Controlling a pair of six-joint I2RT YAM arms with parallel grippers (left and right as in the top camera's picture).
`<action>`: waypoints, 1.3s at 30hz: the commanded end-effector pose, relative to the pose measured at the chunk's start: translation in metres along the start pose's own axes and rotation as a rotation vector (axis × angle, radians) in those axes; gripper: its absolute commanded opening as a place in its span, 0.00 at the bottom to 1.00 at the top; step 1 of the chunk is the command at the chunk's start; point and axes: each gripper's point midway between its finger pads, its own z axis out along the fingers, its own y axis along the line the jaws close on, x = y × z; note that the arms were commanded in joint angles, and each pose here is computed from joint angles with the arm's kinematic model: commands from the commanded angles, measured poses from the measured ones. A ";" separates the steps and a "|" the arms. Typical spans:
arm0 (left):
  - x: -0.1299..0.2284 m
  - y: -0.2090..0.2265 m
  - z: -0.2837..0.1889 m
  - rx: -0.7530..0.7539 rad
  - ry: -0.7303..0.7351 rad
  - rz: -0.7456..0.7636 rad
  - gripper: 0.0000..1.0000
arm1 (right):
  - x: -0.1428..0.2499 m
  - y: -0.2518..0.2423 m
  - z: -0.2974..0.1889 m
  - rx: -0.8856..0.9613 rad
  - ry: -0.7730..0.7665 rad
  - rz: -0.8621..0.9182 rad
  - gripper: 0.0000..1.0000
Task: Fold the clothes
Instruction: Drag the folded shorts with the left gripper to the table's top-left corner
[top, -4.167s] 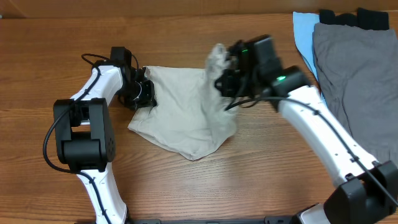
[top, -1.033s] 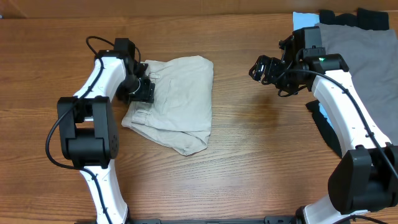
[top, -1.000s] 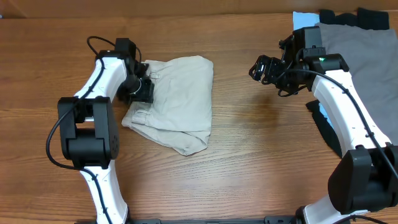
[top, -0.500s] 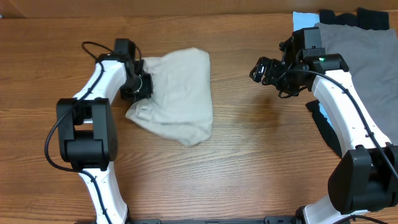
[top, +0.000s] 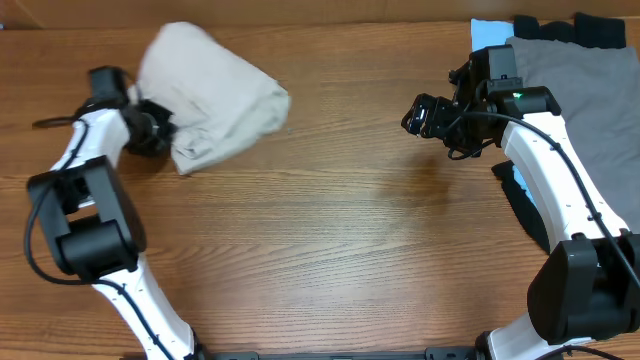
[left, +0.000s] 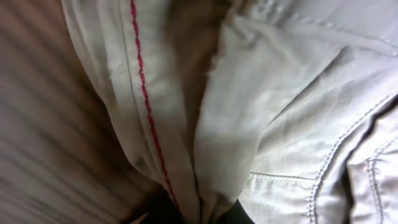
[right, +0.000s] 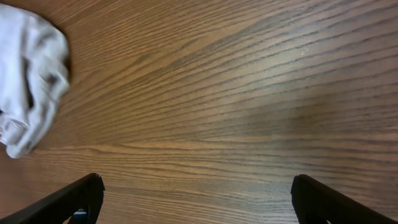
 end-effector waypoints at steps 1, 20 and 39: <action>-0.032 0.020 0.004 -0.025 -0.104 -0.251 0.04 | -0.004 0.003 -0.005 -0.003 -0.020 -0.007 1.00; -0.098 0.045 0.021 0.010 -0.327 -0.390 0.04 | 0.000 0.001 -0.005 0.006 -0.001 0.000 1.00; -0.126 0.065 0.012 -0.006 -0.383 -0.326 0.05 | 0.000 0.001 -0.004 0.005 -0.004 0.002 1.00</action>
